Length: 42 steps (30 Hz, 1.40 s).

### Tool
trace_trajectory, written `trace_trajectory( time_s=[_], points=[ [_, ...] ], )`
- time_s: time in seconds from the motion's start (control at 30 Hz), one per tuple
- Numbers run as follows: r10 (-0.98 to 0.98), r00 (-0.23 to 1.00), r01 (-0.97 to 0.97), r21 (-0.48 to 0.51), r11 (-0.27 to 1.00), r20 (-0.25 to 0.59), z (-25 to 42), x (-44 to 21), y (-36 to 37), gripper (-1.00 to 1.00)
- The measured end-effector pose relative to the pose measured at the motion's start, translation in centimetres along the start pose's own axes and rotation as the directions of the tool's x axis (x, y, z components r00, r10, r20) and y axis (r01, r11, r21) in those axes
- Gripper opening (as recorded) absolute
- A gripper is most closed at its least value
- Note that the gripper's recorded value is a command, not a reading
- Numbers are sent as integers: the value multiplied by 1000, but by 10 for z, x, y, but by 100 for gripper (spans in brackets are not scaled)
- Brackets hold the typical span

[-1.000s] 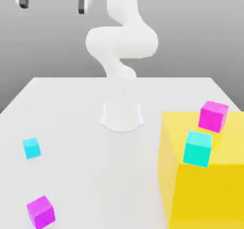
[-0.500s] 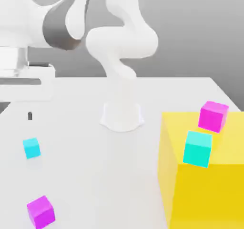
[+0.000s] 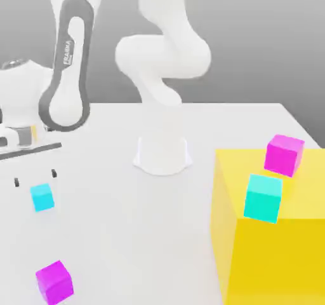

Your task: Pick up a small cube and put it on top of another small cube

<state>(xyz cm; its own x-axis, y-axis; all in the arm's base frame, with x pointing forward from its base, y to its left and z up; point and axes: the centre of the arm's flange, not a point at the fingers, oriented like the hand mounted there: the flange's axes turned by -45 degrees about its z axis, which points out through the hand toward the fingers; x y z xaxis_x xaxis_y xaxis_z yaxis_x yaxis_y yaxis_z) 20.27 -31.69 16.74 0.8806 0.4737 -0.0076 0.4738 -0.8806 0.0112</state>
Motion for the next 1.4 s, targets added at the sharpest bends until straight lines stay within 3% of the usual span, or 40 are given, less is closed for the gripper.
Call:
trace_trajectory(
  time_s=[0.2,0.23,0.47,0.87,1.17,1.4],
  points=[
    [2,1000,-2,7,1000,-4,36,1,-4,0],
    [3,1000,-3,9,1000,-6,41,1,-5,-100],
    [3,1000,-3,11,1000,-7,41,1,-5,-100],
    [2,1000,-2,11,1000,-7,-22,3,-4,-100],
    [-198,979,199,35,979,-45,-105,231,-7,-100],
    [-342,939,344,38,938,-38,-198,395,-120,-100]
  ],
)
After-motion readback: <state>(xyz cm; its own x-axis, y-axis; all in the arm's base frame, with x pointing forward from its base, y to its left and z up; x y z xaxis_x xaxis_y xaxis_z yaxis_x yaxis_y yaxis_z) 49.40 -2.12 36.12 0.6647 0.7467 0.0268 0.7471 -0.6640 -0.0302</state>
